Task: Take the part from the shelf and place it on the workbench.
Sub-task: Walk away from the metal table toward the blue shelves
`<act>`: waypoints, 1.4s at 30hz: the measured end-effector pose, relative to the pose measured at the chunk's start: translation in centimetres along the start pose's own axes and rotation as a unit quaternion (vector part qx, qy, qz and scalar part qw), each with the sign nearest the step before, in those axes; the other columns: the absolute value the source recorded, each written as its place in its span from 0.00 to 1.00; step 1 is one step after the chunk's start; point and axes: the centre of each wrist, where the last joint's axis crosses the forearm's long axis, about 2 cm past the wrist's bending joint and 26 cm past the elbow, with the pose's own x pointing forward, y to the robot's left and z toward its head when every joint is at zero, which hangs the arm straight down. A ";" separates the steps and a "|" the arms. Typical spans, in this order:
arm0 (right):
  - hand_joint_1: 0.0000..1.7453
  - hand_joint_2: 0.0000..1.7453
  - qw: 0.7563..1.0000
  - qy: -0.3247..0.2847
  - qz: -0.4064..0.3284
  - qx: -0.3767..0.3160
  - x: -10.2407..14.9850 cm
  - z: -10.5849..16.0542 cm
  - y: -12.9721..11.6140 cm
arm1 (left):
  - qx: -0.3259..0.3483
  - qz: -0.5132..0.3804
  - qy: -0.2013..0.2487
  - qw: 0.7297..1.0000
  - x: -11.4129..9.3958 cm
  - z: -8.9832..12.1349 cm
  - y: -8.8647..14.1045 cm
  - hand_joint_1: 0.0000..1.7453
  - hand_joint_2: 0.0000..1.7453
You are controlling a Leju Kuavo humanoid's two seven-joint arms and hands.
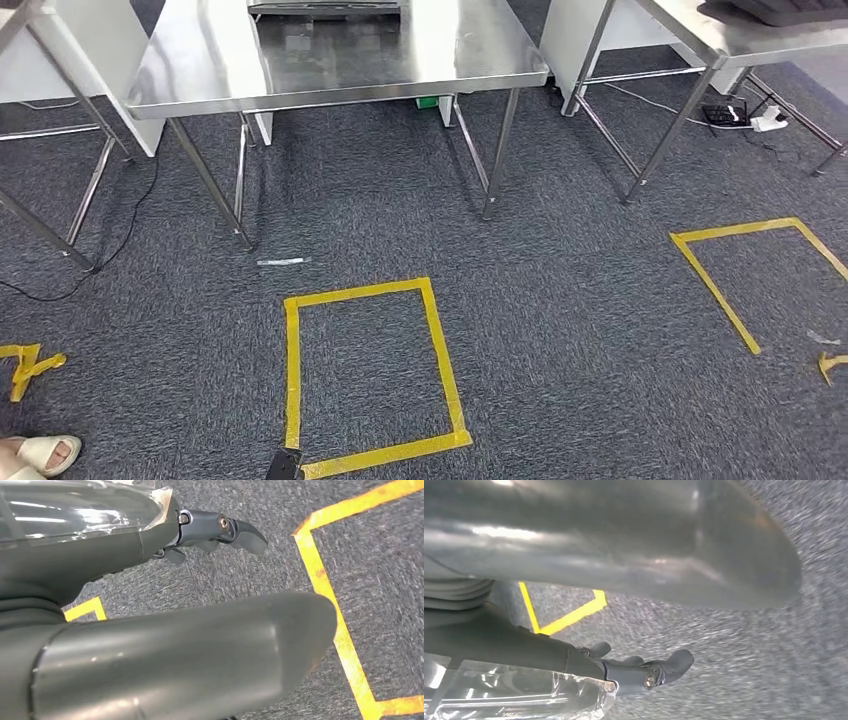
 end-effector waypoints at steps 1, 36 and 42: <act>0.00 0.00 1.000 0.000 0.000 -0.001 0.0 0.0 0.0 | 0.000 0.000 0.000 1.000 0.0 0.0 0.0 0.00 0.00; 0.00 0.00 1.000 -0.001 0.003 0.003 0.3 0.0 0.1 | 0.011 0.004 0.008 1.000 -0.4 0.1 0.3 0.00 0.00; 0.00 0.00 1.000 -0.002 0.005 0.006 0.1 0.1 0.2 | 0.013 0.005 0.009 1.000 -0.5 0.1 0.3 0.00 0.00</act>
